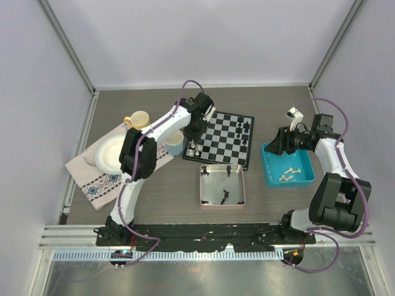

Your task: Set up the chess pieces on the board

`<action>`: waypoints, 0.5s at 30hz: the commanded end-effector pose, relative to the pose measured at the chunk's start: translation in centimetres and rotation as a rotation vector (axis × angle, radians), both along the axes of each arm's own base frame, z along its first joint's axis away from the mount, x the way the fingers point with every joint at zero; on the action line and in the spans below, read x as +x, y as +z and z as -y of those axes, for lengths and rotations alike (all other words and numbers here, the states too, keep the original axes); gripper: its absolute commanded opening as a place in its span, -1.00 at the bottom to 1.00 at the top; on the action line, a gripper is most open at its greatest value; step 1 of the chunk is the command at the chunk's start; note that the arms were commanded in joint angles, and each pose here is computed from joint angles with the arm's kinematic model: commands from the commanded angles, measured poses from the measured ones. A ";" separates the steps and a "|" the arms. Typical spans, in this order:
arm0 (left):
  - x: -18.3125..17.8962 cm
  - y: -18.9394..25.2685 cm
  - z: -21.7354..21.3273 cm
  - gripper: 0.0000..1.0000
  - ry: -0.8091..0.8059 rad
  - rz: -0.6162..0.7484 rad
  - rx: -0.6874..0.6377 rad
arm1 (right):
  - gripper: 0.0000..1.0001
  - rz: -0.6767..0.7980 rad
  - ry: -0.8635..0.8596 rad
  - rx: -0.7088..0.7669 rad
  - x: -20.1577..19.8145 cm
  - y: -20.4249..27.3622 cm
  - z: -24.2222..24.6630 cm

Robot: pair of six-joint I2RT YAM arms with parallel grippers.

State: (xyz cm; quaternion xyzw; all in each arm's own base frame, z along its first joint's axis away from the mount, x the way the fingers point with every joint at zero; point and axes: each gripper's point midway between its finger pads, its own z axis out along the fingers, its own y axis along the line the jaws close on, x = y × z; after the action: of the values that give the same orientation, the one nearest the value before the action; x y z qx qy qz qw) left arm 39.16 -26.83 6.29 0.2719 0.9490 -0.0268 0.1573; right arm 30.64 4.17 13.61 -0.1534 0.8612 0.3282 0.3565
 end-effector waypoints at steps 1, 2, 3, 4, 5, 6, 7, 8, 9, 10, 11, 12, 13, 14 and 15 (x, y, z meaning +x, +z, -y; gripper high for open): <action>0.4 3.0 0.6 -0.38 -0.001 0.049 -0.034 | 0.19 0.041 0.022 0.008 0.3 0.6 -0.1; 0.4 3.2 0.8 -0.38 0.000 0.050 -0.041 | 0.20 0.037 0.021 0.010 0.2 0.6 -0.1; 0.4 3.7 0.9 -0.37 0.001 0.057 -0.049 | 0.19 0.036 0.021 0.010 0.2 0.6 -0.1; 0.5 4.0 0.9 -0.37 0.002 0.062 -0.053 | 0.19 0.037 0.021 0.010 0.2 0.6 -0.1; 0.6 4.3 1.0 -0.36 0.004 0.068 -0.058 | 0.19 0.039 0.023 0.010 0.2 0.6 -0.1; 0.8 4.8 1.0 -0.36 0.007 0.078 -0.066 | 0.19 0.038 0.023 0.010 0.2 0.6 -0.1; 0.8 5.3 1.2 -0.35 0.006 0.087 -0.077 | 0.19 0.041 0.024 0.009 0.2 0.7 -0.1; 0.9 5.8 1.2 -0.33 0.012 0.094 -0.086 | 0.19 0.042 0.025 0.008 0.2 0.6 -0.1; 1.1 6.5 1.5 -0.28 0.013 0.110 -0.101 | 0.19 0.041 0.025 0.006 0.2 0.6 -0.1; 1.2 7.4 1.5 -0.22 0.015 0.127 -0.116 | 0.19 0.043 0.026 0.004 0.2 0.6 -0.1; 1.3 7.9 1.7 -0.14 0.020 0.141 -0.129 | 0.19 0.042 0.028 0.003 0.1 0.6 -0.1; 1.6 8.6 2.0 -0.01 0.024 0.164 -0.153 | 0.19 0.043 0.031 -0.002 0.0 0.6 0.0; 1.7 9.9 2.0 0.04 0.029 0.192 -0.174 | 0.19 0.043 0.032 -0.008 0.0 0.6 0.0; 1.8 10.6 2.1 0.10 0.032 0.211 -0.191 | 0.19 0.049 0.033 -0.018 0.0 0.7 0.1; 2.1 11.6 2.5 0.23 0.035 0.243 -0.223 | 0.19 0.048 0.029 -0.037 -0.1 0.7 0.4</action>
State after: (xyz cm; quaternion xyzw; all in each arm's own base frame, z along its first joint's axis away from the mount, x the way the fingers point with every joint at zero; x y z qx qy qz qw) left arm 39.88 -27.79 9.65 0.2583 0.9455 -0.0437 0.1932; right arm 30.53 4.21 13.59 -0.1620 0.8591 0.3282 0.3578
